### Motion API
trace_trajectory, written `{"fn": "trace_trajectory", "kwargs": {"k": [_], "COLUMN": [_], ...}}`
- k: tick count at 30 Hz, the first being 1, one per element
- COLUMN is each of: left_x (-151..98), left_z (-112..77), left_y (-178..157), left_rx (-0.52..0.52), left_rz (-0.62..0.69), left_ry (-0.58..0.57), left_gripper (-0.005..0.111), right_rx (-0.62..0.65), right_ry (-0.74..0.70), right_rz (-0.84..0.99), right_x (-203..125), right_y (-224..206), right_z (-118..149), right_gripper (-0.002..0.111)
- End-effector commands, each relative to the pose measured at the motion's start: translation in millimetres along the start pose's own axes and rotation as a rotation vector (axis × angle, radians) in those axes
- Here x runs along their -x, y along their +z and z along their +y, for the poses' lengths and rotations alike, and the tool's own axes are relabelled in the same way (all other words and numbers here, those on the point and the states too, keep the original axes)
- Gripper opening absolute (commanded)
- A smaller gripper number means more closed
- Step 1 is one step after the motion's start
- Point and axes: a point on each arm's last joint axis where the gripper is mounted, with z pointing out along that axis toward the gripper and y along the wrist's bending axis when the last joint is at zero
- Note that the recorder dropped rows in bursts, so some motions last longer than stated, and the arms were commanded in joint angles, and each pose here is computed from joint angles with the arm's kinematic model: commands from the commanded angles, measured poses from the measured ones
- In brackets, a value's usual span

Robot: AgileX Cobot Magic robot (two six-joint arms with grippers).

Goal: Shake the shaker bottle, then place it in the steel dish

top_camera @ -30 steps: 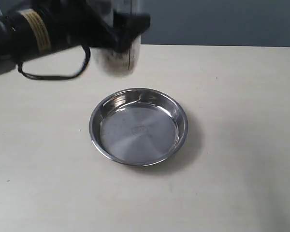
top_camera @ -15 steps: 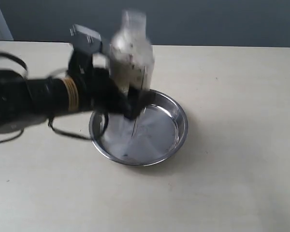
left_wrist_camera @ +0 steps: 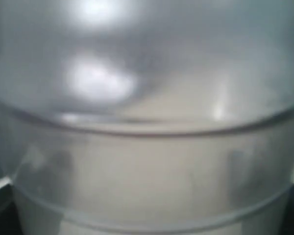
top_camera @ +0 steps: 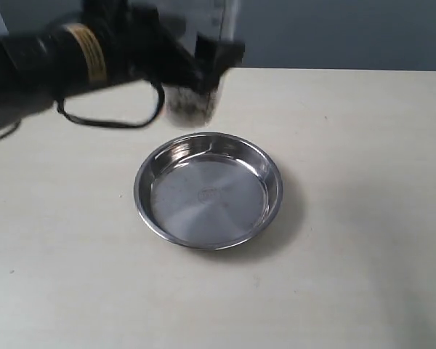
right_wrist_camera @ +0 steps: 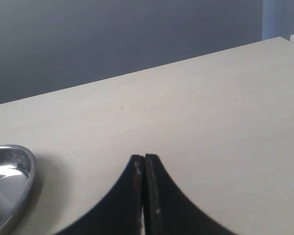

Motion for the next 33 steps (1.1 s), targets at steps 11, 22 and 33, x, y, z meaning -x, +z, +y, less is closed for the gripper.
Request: {"fn": "trace_trajectory", "kwargs": {"k": [11, 22, 33], "left_x": [-93.4, -82.3, -13.6], "left_z": [1.8, -0.1, 29.9], "left_y": [21.1, 17.8, -14.4], "left_rx": [0.031, 0.047, 0.25], "left_rz": [0.263, 0.258, 0.095], "left_ry": [-0.113, -0.104, -0.073], "left_gripper": [0.0, 0.0, 0.0], "right_rx": [0.004, 0.004, 0.004], "right_ry": [-0.007, -0.007, -0.007], "right_rz": [-0.012, -0.012, -0.012], "right_x": [0.4, 0.4, 0.4], "right_y": [-0.2, -0.2, -0.2], "right_z": [0.1, 0.1, 0.1], "right_gripper": [-0.001, -0.001, -0.001]}}
